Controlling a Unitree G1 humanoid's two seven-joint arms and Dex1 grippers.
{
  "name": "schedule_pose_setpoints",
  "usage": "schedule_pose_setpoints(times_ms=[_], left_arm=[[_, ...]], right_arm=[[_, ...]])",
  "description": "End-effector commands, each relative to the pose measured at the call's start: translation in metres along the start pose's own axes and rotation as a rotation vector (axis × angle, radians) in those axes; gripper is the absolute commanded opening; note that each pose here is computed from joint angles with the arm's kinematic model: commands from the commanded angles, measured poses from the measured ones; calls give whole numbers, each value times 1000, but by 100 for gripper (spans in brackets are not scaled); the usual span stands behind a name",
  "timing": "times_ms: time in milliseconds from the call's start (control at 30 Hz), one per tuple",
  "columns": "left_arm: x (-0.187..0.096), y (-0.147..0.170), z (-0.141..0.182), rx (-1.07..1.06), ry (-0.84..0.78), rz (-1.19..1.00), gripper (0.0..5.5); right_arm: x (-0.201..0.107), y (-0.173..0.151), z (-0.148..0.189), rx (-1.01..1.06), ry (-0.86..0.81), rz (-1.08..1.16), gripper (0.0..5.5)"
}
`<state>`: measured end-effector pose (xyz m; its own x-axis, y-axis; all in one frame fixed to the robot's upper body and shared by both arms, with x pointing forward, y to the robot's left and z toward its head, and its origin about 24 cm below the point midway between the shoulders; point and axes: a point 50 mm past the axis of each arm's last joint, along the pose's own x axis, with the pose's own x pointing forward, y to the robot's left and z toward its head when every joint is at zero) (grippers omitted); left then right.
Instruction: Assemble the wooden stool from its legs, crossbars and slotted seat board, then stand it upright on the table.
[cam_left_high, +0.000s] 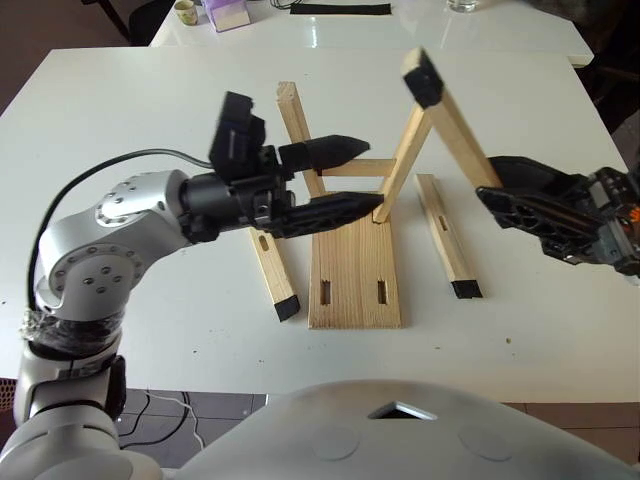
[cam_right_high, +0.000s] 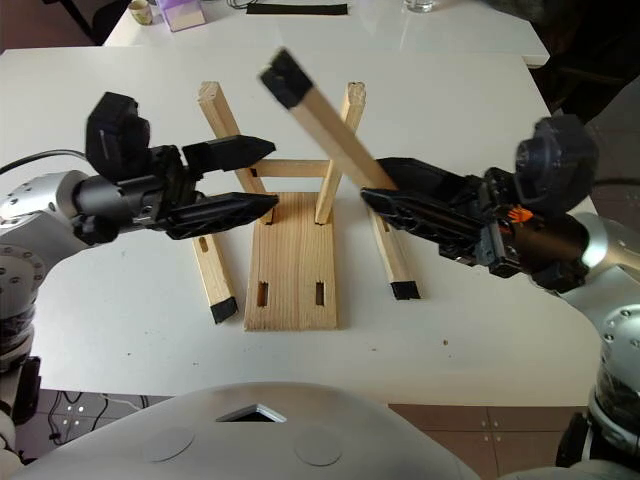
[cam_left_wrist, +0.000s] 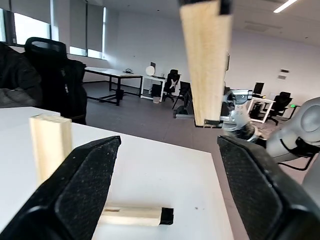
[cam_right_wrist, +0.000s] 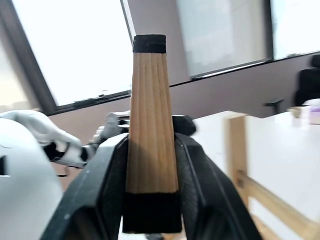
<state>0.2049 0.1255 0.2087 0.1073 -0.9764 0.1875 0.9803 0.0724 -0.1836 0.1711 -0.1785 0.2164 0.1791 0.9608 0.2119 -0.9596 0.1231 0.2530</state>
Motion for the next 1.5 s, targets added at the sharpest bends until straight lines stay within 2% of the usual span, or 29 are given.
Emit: schedule_pose_setpoints(times_ms=[33,500,1000,1200,1367,1500], left_arm=[[11,-3,2,-1,-8,-58,362],[10,-7,9,-16,0,-143,362],[10,-12,0,0,56,-201,132],[9,-6,-3,28,71,-184,130],[-3,4,2,56,97,-105,130],[-29,9,13,114,176,-50,130]], right_arm=[[10,-5,-4,58,59,65,130],[9,-19,-19,53,159,49,130],[16,-19,-18,26,145,84,130],[19,-23,-17,-6,124,27,130],[13,-22,-42,-37,262,-41,223],[-3,-21,-61,-26,349,-125,225]])
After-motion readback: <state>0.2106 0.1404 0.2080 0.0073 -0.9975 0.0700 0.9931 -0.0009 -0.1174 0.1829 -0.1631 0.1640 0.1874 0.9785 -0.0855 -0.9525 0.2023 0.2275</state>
